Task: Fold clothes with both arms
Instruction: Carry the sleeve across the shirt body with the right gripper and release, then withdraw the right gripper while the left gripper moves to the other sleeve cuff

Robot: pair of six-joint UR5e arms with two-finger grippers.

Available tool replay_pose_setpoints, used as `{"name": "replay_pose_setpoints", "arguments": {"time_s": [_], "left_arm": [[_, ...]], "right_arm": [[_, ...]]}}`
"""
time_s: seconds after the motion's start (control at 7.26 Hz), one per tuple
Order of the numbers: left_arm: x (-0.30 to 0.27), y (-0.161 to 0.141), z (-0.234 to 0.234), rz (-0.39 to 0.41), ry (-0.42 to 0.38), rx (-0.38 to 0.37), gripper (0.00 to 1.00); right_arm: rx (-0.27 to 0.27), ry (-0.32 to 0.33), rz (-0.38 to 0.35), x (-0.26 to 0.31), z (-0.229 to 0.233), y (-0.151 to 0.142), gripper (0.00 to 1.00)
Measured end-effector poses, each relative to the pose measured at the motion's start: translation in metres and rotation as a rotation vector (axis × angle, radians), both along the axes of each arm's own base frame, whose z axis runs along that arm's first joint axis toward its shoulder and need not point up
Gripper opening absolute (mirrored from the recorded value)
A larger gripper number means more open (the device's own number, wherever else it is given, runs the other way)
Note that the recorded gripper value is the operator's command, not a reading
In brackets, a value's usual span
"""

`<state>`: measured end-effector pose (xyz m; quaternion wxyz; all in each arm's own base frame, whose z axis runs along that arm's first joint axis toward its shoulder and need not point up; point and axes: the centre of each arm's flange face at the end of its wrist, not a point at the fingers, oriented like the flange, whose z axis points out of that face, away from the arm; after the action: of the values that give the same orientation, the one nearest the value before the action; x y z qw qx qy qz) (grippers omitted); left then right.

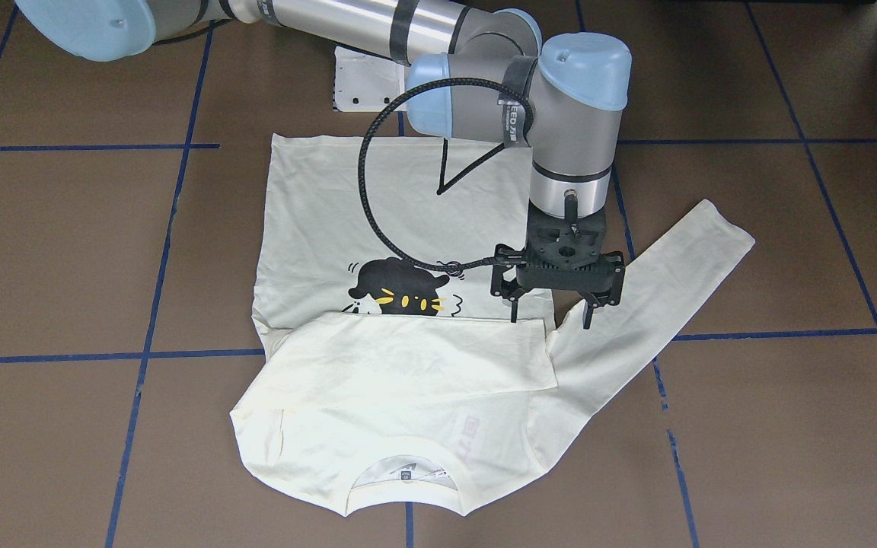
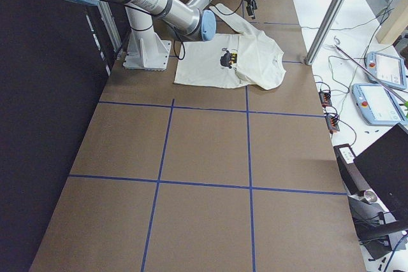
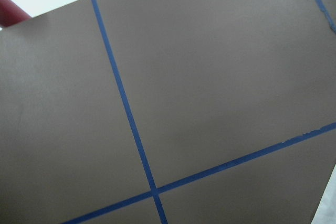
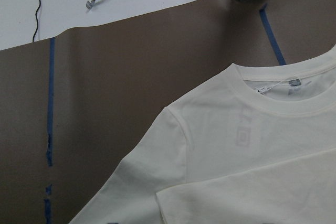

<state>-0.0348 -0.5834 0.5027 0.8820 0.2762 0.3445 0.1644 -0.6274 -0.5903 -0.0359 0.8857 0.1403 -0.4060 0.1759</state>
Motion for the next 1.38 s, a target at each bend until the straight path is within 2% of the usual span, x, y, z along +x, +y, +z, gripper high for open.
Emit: {"name": "replay_pose_setpoints", "arguments": {"time_s": [0.14, 0.28, 0.41, 0.55, 0.69, 0.83, 1.1, 1.38], "left_arm": [[0.005, -0.007, 0.000, 0.003, 0.012, 0.123, 1.00], [0.009, -0.010, 0.001, -0.008, 0.035, 0.181, 1.00], [0.020, -0.010, 0.000, -0.011, 0.068, 0.207, 1.00], [0.051, -0.008, -0.003, 0.024, 0.099, 0.220, 1.00], [0.090, 0.001, 0.002, 0.067, 0.126, 0.191, 1.00], [0.116, 0.022, 0.020, 0.085, 0.131, 0.145, 1.00], [0.154, 0.076, 0.049, 0.108, 0.084, 0.114, 1.00], [0.201, 0.132, 0.077, 0.173, 0.051, 0.127, 1.00]], "right_arm": [[-0.031, 0.018, -0.046, 0.037, 0.006, -0.020, 1.00], [-0.041, 0.030, -0.101, 0.081, 0.027, -0.040, 1.00], [-0.033, 0.038, -0.163, 0.134, 0.064, -0.064, 1.00], [0.000, 0.055, -0.235, 0.191, 0.111, -0.088, 1.00], [0.052, 0.079, -0.313, 0.250, 0.166, -0.106, 1.00], [0.101, 0.102, -0.385, 0.312, 0.227, -0.113, 1.00], [0.168, 0.144, -0.485, 0.420, 0.339, -0.106, 1.00], [0.161, 0.133, -0.500, 0.485, 0.408, -0.077, 1.00]]}}
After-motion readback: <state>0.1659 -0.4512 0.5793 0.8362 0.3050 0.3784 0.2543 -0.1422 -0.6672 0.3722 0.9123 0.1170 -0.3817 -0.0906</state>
